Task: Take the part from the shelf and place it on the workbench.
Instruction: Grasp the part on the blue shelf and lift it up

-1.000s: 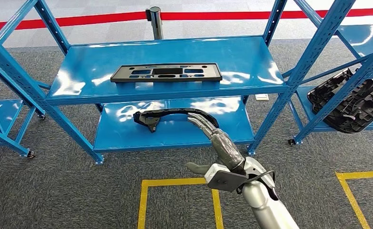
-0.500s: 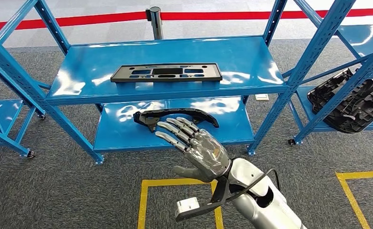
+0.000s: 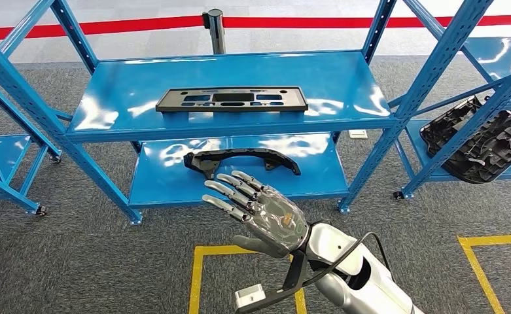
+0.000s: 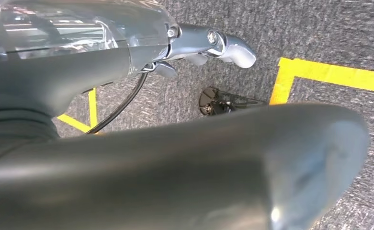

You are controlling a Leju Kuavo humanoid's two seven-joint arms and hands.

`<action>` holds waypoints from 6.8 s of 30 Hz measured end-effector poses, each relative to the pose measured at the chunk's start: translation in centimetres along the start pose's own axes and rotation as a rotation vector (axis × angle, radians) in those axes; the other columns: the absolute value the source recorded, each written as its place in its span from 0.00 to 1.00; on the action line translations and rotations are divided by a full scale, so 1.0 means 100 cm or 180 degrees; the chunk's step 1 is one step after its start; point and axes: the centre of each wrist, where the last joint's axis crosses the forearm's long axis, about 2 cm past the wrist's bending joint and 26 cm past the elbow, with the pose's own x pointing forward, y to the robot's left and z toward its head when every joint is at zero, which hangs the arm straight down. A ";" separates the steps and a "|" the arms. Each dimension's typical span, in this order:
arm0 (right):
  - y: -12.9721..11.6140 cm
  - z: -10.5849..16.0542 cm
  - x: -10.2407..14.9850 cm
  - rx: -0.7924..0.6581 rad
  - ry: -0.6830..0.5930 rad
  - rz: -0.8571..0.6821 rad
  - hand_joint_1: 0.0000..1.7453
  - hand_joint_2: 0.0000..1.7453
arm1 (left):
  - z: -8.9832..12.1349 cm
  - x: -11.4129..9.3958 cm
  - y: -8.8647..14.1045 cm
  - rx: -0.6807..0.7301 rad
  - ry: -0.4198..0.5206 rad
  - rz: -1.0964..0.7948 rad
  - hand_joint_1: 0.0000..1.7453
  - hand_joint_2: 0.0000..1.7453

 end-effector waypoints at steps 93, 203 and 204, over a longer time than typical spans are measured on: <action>0.002 0.010 0.006 -0.0025 -0.0025 -0.0097 0.00 1.00 | 0.000 0.000 0.001 -0.0036 -0.0107 0.0006 0.00 0.00; 0.069 0.025 -0.033 0.1401 0.1050 0.0528 0.00 1.00 | 0.000 -0.001 -0.002 -0.0018 -0.0148 0.0004 0.00 0.00; 0.069 0.025 -0.033 0.1393 0.1062 0.0536 0.00 1.00 | 0.000 -0.001 -0.002 -0.0018 -0.0148 0.0004 0.00 0.00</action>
